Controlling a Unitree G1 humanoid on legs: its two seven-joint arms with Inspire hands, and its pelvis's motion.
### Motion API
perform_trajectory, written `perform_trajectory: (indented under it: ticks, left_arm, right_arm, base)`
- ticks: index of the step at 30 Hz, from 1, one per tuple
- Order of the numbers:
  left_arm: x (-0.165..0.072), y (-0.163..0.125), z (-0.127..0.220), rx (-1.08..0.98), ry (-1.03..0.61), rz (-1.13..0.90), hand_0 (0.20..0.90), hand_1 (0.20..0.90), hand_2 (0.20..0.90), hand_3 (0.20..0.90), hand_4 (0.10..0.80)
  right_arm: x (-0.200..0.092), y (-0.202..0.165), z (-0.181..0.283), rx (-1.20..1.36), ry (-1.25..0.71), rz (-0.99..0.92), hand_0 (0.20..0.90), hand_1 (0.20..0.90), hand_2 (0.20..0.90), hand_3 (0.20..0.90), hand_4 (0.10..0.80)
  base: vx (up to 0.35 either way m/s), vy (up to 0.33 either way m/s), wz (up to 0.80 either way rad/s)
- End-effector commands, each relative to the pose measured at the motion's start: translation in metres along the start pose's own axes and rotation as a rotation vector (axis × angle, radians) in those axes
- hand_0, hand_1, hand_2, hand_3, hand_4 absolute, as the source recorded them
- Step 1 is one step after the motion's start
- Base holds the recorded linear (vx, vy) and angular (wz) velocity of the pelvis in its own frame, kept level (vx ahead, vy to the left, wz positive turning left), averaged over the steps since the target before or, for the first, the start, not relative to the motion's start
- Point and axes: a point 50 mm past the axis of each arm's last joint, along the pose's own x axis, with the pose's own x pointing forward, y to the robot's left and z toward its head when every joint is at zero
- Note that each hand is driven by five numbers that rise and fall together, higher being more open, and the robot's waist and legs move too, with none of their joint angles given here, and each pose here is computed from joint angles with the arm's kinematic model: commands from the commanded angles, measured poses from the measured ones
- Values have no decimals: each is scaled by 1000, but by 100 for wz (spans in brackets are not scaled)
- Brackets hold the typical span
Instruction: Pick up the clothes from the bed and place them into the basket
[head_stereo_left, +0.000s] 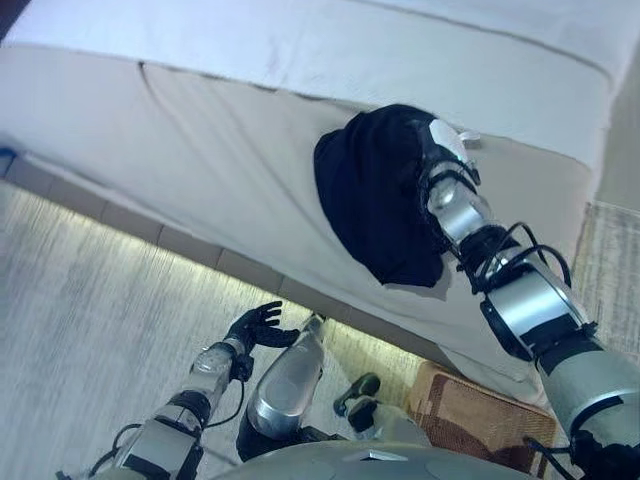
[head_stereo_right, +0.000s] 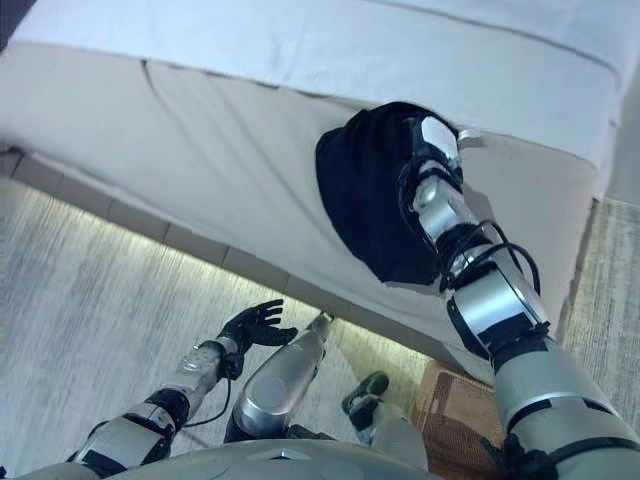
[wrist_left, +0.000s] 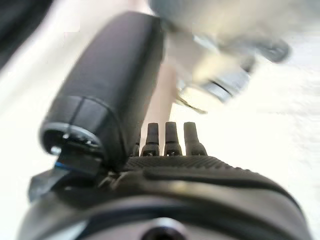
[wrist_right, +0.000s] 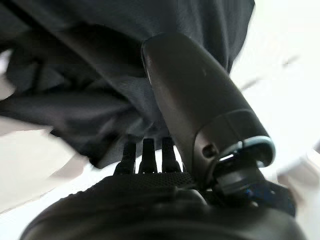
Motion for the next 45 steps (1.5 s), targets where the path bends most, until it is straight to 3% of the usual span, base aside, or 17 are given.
perform_trajectory:
  ticks: [1,3,4,5,6,15,22,27,37,45]
  left_arm:
    - [-16,23,-27,58,72,44,900,900,900,900,800]
    - [-16,28,-23,62,63,49,900,900,900,900,800]
    - [-16,28,-22,64,62,50,900,900,900,900,800]
    - [-16,30,-22,67,61,53,900,900,900,900,800]
    - [-16,31,-20,70,57,57,900,900,900,900,800]
    - [-21,41,-22,58,54,110,900,900,900,900,800]
    - [-31,40,-48,70,131,125,900,900,900,900,800]
    - [-42,35,-79,89,257,98,900,900,900,900,800]
    - [-57,17,-118,87,430,57,900,900,900,900,800]
    - [-59,9,-125,59,476,33,900,900,900,900,800]
  right_arm:
    - [4,-17,16,-27,21,39,900,900,900,900,800]
    - [5,-18,17,-55,49,72,900,900,900,900,800]
    - [5,-19,18,-61,53,78,846,846,846,837,737]
    - [5,-19,19,-67,48,74,674,674,674,636,536]
    - [5,-21,24,-66,31,56,300,300,300,200,100]
    - [-5,-81,82,68,-265,-339,300,300,300,200,100]
    - [-39,-149,104,199,-462,-756,300,300,300,200,100]
    - [-70,-191,93,336,-593,-940,300,300,300,200,100]
    - [-95,-220,81,292,-645,-978,300,300,300,200,100]
    - [-90,-230,72,286,-615,-930,300,300,300,200,100]
  base:
    - [-48,-16,23]
    - [-36,-31,10]
    - [-15,-37,3]
    - [-16,-40,6]
    - [-29,-51,3]
    - [-35,-56,-6]
    - [62,-45,-11]
    - [163,8,-12]
    - [79,-5,-13]
    - [-5,15,-11]
